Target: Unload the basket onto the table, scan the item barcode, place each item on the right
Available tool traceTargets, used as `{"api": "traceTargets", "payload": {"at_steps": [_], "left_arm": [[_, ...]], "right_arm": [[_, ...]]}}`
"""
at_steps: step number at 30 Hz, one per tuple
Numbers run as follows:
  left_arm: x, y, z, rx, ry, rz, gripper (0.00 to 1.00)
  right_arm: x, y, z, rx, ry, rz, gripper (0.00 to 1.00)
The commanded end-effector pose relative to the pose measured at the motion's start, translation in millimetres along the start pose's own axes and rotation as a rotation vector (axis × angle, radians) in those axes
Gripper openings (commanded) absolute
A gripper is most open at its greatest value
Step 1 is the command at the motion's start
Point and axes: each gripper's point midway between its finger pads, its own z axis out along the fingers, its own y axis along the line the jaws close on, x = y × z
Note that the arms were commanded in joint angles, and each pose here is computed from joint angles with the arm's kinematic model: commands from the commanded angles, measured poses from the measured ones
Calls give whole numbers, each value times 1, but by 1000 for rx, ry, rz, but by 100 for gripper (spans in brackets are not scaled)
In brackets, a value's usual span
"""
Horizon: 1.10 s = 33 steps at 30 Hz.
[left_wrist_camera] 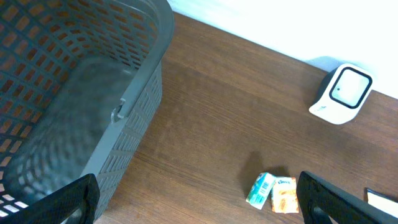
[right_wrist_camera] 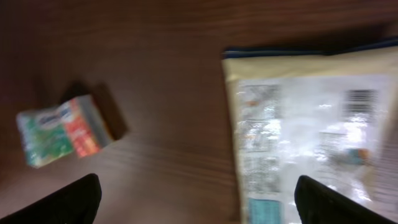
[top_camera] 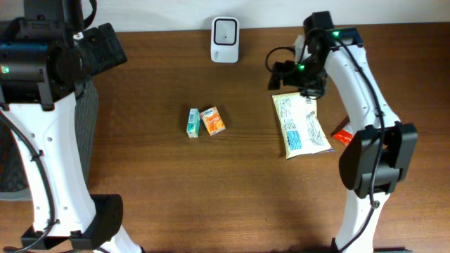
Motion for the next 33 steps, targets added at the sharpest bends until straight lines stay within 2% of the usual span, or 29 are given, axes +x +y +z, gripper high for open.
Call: {"api": "traceTargets", "payload": {"at_steps": [1, 6, 11, 14, 17, 18, 22, 24, 28, 31, 33], "left_arm": [[0, 1, 1, -7, 0, 13, 99], [0, 1, 1, -7, 0, 13, 99], [0, 1, 1, -7, 0, 13, 99], [0, 1, 1, -7, 0, 13, 99], [0, 1, 1, -7, 0, 13, 99], [0, 1, 1, -7, 0, 13, 99], [0, 1, 1, -7, 0, 13, 99], [0, 1, 1, -7, 0, 13, 99], [0, 1, 1, -7, 0, 13, 99], [0, 1, 1, -7, 0, 13, 99], [0, 1, 1, -7, 0, 13, 99]], "right_arm": [[19, 46, 30, -73, 58, -84, 98], [45, 100, 94, -112, 56, -242, 99], [63, 117, 141, -138, 59, -160, 99], [81, 124, 159, -143, 86, -189, 100], [89, 132, 165, -151, 86, -217, 70], [90, 136, 166, -152, 80, -228, 50], [89, 133, 165, -143, 82, -223, 4], [92, 127, 164, -143, 107, -202, 4], [108, 97, 147, -150, 252, -77, 4], [124, 81, 127, -245, 377, -59, 4], [127, 43, 116, -181, 421, -51, 4]]}}
